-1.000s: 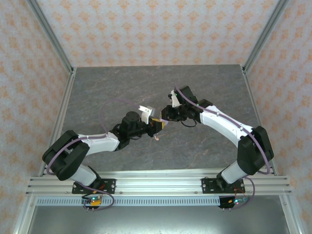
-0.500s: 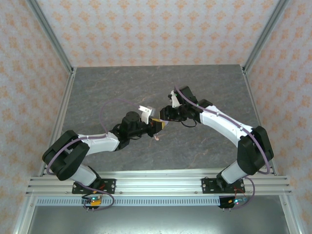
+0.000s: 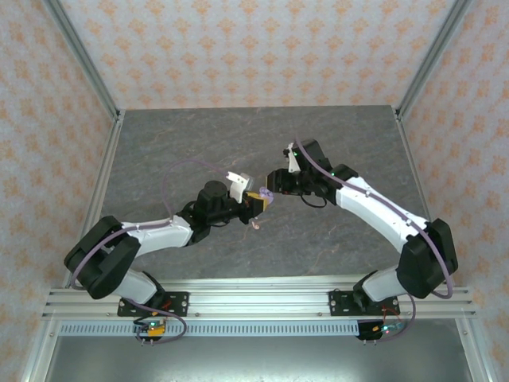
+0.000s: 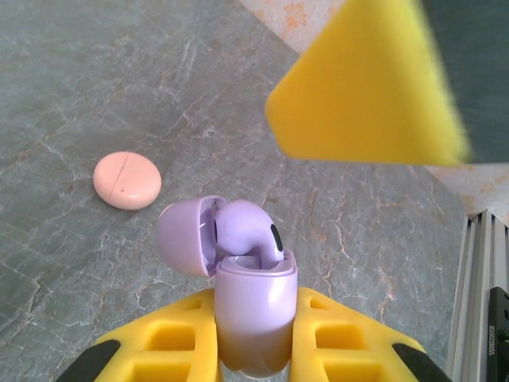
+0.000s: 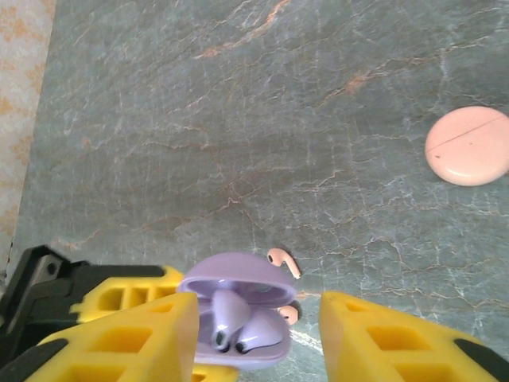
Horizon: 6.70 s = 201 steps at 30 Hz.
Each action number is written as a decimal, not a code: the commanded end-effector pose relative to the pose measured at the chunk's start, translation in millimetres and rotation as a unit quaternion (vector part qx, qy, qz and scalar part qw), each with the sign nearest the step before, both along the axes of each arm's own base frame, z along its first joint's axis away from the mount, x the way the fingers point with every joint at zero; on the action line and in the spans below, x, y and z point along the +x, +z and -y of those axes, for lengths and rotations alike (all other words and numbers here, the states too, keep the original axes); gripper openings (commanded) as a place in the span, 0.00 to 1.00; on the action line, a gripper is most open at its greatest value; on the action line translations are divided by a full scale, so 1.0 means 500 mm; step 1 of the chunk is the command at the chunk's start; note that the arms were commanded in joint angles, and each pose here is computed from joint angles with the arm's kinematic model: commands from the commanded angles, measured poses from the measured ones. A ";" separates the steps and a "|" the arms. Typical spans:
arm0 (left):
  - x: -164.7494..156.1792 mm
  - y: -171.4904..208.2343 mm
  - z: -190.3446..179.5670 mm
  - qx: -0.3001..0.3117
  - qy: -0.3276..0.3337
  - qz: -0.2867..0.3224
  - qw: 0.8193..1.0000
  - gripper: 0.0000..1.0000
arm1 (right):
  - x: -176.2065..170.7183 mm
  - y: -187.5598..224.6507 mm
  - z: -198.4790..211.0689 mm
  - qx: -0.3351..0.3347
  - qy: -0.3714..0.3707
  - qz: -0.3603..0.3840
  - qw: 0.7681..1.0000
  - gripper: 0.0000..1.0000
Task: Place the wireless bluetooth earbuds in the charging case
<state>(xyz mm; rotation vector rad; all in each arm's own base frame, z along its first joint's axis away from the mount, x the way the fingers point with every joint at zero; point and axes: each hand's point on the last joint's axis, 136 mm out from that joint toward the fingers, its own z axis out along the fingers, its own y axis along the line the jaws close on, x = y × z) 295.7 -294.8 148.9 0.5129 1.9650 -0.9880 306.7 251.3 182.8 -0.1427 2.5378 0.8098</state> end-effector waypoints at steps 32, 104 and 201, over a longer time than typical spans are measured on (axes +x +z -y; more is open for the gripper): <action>-0.039 0.066 0.011 0.006 -0.063 0.075 0.995 0.18 | -0.045 0.031 -0.028 0.030 0.086 -0.014 0.996 0.28; -0.052 0.075 0.016 0.059 -0.102 0.072 0.990 0.18 | -0.073 0.009 -0.028 0.091 0.121 -0.090 0.984 0.09; 0.509 -0.216 -0.046 0.182 0.188 -0.309 0.914 0.41 | -0.057 -0.130 0.200 -0.116 -0.135 -0.077 0.981 0.39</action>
